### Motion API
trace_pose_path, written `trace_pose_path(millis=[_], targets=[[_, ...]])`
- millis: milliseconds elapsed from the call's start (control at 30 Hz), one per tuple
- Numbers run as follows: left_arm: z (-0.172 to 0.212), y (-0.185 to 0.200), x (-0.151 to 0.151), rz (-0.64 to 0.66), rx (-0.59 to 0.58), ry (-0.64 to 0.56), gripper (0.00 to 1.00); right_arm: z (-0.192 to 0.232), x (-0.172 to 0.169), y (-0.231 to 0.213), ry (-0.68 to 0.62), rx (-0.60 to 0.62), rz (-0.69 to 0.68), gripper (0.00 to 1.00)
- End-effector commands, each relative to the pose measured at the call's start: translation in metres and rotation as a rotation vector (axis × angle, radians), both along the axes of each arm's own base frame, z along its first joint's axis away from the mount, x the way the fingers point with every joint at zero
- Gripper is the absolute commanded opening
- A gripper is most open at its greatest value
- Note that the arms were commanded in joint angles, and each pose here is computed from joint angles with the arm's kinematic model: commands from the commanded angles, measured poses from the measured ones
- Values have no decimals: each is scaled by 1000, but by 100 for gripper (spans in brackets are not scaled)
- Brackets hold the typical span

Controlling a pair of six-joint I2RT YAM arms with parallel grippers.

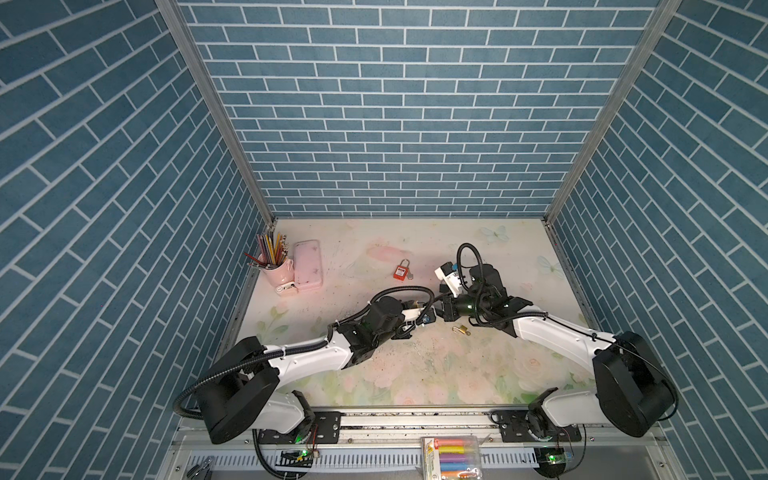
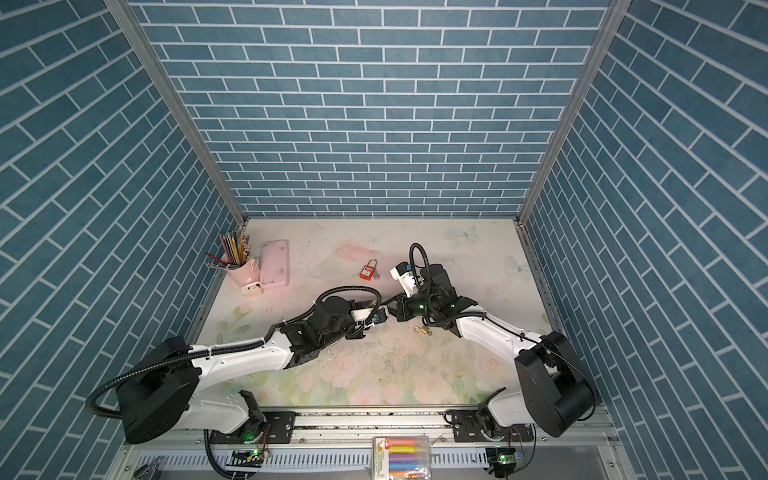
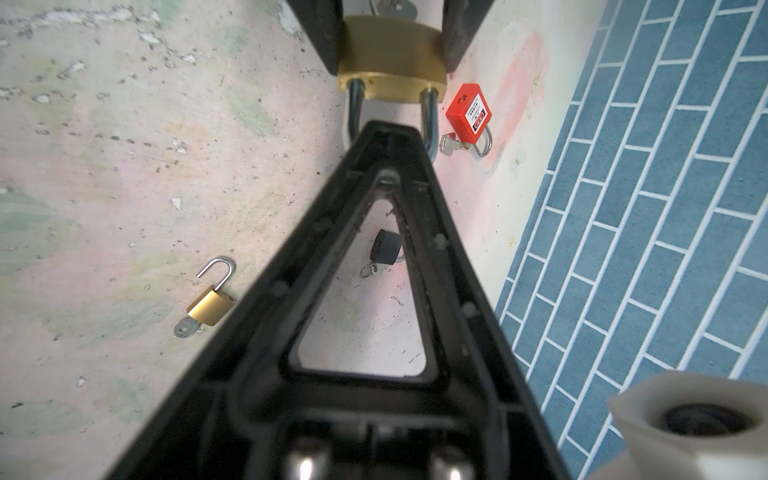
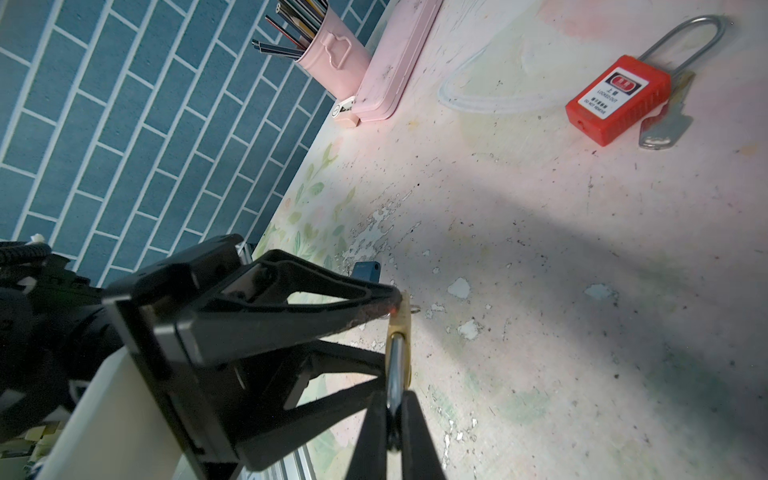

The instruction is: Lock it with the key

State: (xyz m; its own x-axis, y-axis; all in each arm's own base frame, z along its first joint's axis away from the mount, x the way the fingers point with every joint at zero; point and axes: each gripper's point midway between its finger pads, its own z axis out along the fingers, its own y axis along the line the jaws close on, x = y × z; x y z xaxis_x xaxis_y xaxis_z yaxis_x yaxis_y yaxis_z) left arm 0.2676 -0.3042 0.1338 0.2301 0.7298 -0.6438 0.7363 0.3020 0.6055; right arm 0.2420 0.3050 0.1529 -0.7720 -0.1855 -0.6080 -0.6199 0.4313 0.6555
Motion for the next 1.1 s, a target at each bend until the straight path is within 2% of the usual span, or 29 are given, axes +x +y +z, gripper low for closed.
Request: trace_pose_path(millis=[0, 267, 1067], targets=[[114, -49, -8, -166, -326, -167, 0, -23, -18, 4, 88, -20, 57, 0], [130, -62, -11, -221, -387, -178, 0, -34, -21, 5, 120, -11, 56, 0], [180, -85, -4, -271, -543, -254, 0, -65, -30, 6, 231, -8, 66, 0]])
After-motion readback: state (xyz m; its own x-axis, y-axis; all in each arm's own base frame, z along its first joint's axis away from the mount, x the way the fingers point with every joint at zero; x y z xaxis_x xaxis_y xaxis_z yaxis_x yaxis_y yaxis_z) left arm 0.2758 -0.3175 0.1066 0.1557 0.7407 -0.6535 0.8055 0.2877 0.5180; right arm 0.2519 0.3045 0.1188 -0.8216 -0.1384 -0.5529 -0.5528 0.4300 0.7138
